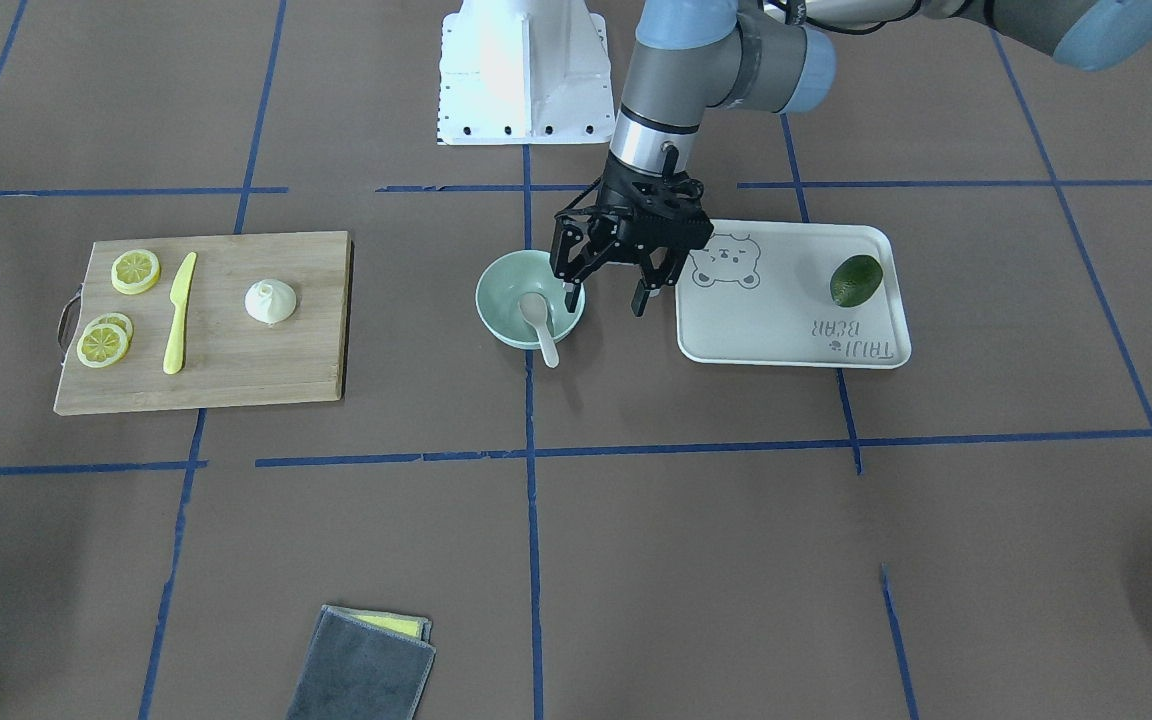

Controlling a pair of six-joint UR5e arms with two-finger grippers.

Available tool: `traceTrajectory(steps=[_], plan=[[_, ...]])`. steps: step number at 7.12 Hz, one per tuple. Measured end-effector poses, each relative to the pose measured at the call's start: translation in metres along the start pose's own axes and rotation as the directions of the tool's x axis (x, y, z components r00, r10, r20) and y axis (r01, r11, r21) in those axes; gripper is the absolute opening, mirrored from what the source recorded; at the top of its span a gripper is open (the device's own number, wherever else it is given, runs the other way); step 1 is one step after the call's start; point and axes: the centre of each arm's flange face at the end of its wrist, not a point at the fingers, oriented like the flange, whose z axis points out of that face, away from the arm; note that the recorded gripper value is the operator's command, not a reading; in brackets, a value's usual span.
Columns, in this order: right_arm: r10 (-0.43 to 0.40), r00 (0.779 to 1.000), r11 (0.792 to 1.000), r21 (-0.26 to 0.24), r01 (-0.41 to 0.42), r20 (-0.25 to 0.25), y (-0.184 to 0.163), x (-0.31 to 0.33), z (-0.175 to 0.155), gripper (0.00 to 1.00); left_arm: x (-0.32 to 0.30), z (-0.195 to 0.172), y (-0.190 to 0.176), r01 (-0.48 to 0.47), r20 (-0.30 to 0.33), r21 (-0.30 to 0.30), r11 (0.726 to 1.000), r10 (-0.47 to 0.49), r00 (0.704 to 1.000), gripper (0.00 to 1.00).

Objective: Put spoon and bun in bowl

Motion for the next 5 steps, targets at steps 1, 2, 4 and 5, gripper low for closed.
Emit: traceTrajectory(steps=[1,2,4,5], plan=[[0.011,1.000,0.999,0.034,-0.011,-0.016,0.003,-0.042,0.021,1.00,-0.026,-0.007,-0.014,-0.034,0.010,-0.023,0.999,0.034,0.999,0.83],[0.047,0.999,0.997,0.067,-0.045,-0.025,0.013,-0.082,0.052,1.00,-0.056,-0.018,-0.022,-0.063,0.020,-0.048,0.997,0.064,0.998,0.83],[0.094,0.994,0.991,0.100,-0.088,-0.052,0.032,-0.141,0.107,0.97,-0.084,-0.033,-0.027,-0.098,0.023,-0.059,0.993,0.100,0.995,0.84],[0.076,0.995,0.993,0.097,-0.070,-0.065,0.042,-0.162,0.128,0.99,-0.085,-0.034,-0.026,-0.101,0.023,-0.060,0.993,0.102,0.995,0.84]])
